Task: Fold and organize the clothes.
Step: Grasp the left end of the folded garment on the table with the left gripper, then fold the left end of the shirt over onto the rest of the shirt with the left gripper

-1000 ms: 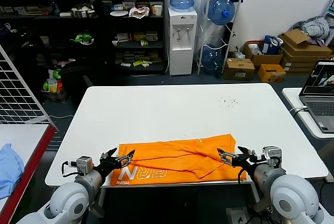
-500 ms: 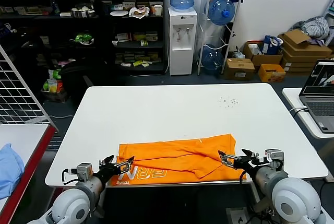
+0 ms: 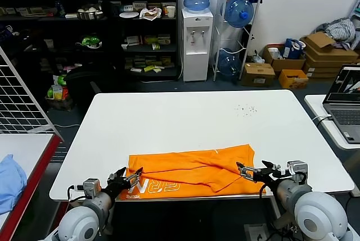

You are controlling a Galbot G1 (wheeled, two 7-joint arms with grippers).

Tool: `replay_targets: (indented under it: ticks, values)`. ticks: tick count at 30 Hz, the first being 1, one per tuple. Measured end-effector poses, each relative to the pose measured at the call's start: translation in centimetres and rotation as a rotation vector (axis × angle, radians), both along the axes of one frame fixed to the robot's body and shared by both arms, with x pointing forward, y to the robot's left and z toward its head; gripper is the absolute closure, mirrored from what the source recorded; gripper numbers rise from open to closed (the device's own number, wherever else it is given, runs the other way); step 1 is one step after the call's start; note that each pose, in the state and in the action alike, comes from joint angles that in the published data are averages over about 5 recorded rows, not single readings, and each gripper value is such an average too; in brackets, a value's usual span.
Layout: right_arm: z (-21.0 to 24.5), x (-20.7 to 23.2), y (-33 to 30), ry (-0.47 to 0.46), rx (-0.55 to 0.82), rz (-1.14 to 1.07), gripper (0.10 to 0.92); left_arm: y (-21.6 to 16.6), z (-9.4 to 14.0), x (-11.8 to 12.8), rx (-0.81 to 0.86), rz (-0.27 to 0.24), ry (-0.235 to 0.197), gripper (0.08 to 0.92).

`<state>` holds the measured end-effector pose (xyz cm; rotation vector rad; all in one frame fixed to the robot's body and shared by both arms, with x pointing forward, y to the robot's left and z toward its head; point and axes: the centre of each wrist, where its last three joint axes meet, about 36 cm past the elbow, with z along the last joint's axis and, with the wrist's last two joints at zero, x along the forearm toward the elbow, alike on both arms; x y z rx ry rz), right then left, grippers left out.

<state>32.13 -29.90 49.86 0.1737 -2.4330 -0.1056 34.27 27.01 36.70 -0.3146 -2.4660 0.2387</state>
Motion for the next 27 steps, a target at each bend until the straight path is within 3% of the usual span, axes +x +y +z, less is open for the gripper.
replay_targets:
  ticks: [20,27]
  values:
    - [-0.22,0.17,-0.09,-0.006,0.007,-0.013,0.101,-0.81,-0.53,-0.34,-0.014,0.003,0.011,0.885]
    - [-0.50,0.51,0.01,-0.011,0.012,-0.017,0.101,-0.72,0.15,0.07,-0.011,0.012,0.001,0.903]
